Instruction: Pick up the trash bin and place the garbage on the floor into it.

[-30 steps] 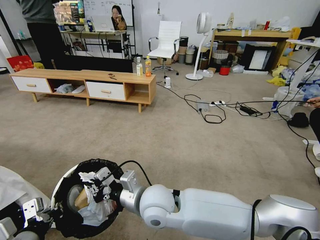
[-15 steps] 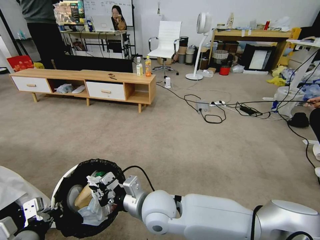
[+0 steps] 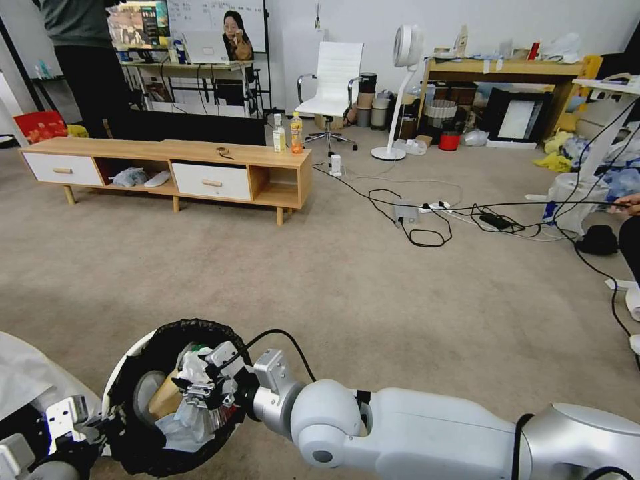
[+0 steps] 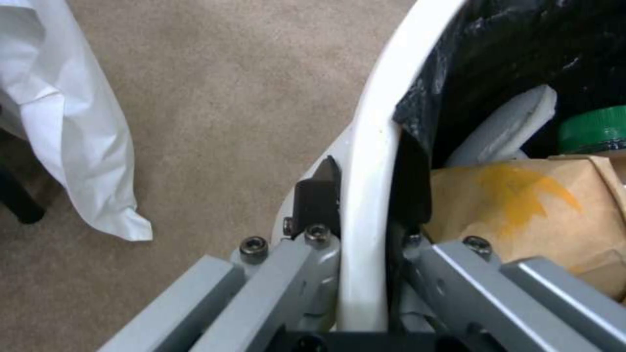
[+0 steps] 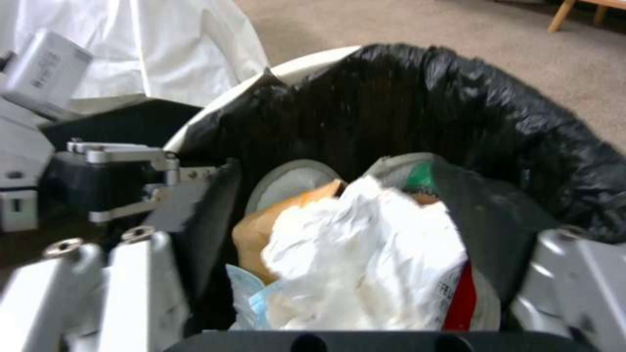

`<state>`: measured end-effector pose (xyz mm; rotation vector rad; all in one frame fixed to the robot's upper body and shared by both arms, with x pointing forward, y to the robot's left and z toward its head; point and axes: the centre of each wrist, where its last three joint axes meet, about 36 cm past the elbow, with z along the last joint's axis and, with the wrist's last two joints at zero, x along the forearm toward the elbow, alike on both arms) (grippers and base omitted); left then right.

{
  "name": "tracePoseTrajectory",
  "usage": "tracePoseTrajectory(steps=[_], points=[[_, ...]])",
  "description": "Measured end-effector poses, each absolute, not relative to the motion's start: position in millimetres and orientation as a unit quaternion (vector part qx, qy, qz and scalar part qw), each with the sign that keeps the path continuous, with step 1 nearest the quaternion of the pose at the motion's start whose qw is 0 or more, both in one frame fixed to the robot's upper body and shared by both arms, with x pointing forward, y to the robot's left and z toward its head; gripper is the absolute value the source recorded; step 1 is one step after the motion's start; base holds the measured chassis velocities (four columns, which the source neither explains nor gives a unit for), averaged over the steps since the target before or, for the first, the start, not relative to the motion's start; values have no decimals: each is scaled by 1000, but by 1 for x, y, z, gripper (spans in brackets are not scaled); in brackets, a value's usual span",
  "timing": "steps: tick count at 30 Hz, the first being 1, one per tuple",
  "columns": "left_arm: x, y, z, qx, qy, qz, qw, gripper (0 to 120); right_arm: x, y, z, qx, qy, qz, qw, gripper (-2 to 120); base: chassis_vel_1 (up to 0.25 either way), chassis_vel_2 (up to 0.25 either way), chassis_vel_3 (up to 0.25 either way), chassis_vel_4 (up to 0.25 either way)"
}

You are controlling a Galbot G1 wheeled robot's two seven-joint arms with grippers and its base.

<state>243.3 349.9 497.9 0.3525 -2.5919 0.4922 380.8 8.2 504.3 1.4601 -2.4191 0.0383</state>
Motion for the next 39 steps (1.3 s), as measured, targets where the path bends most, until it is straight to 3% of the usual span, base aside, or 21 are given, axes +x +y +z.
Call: tracePoseTrajectory(steps=[4,7,25,39], points=[[243,350,497,129,-945,180,239,1,378,3,510,510,-845,12,158,96,0,0,0,0],[243,349,497,129,-945,181,239,1,376,0,512,509,-846,13,159,99,0,0,0,0],[243,350,494,133,-944,178,243,1,392,-35,561,478,-873,-11,95,100,0,0,0,0],[242,352,494,141,-944,172,243,1,406,-111,614,387,-915,-104,-48,100,0,0,0,0]])
